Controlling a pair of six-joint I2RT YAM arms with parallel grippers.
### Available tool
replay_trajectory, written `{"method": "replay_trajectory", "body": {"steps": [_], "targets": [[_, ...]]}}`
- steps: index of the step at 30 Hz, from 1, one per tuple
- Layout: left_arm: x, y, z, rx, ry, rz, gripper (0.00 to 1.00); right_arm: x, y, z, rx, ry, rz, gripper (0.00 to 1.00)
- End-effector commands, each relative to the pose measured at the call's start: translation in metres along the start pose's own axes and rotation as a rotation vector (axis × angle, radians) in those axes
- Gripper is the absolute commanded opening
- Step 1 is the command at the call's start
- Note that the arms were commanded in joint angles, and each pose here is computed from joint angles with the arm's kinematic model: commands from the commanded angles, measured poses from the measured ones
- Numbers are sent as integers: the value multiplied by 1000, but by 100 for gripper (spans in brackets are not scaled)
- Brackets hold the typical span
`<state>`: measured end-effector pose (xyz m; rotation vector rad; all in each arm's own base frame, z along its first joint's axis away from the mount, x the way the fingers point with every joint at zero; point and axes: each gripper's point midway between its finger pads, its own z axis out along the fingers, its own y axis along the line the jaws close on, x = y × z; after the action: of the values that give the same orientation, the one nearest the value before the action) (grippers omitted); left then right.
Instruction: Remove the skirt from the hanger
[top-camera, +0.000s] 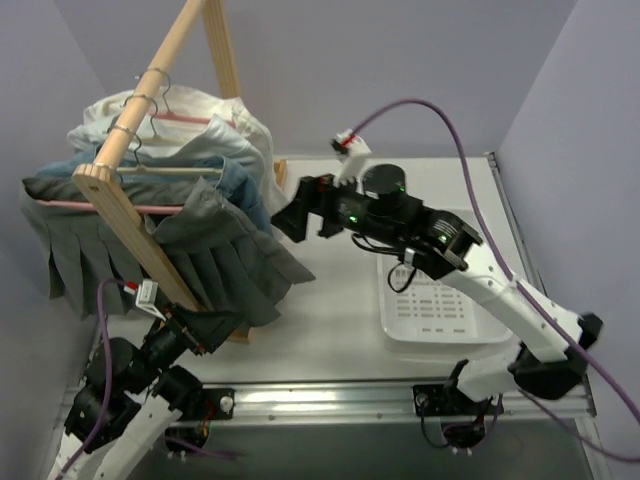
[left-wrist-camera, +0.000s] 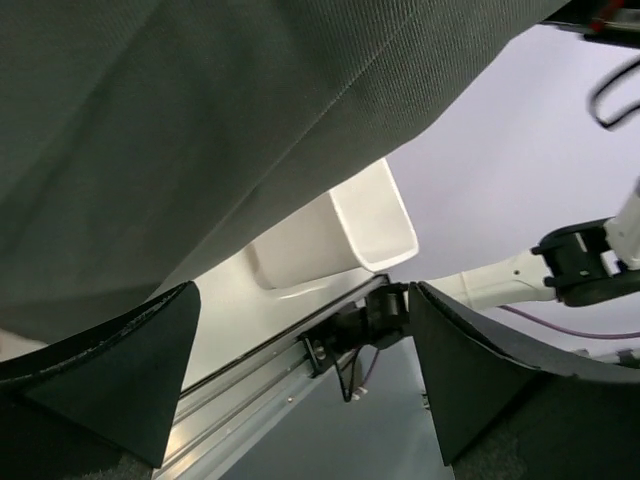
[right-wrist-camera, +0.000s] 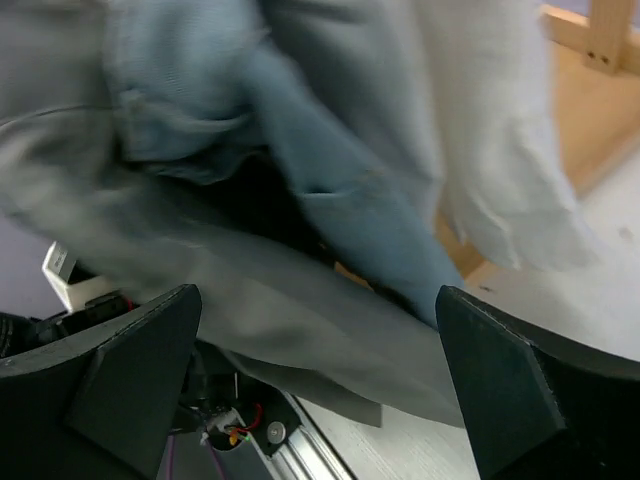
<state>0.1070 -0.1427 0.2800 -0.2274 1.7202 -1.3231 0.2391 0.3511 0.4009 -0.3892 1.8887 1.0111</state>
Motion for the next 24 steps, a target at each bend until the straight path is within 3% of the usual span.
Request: {"method": "replay_trajectory", "body": {"steps": [1, 3, 7, 16, 24], "targets": [[-16, 1, -30, -55, -74, 47, 94, -18, 15, -4, 147, -86, -205, 100], [-22, 4, -37, -82, -98, 72, 94, -14, 54, -9, 59, -117, -316, 99], [-17, 8, -39, -86, -83, 89, 95, -30, 86, -26, -17, -179, -344, 99], [-7, 7, -31, -53, -31, 103, 96, -60, 131, -52, -232, -278, -466, 97], [-3, -3, -32, -3, -9, 121, 99, -72, 151, -22, -381, -201, -536, 83]]}}
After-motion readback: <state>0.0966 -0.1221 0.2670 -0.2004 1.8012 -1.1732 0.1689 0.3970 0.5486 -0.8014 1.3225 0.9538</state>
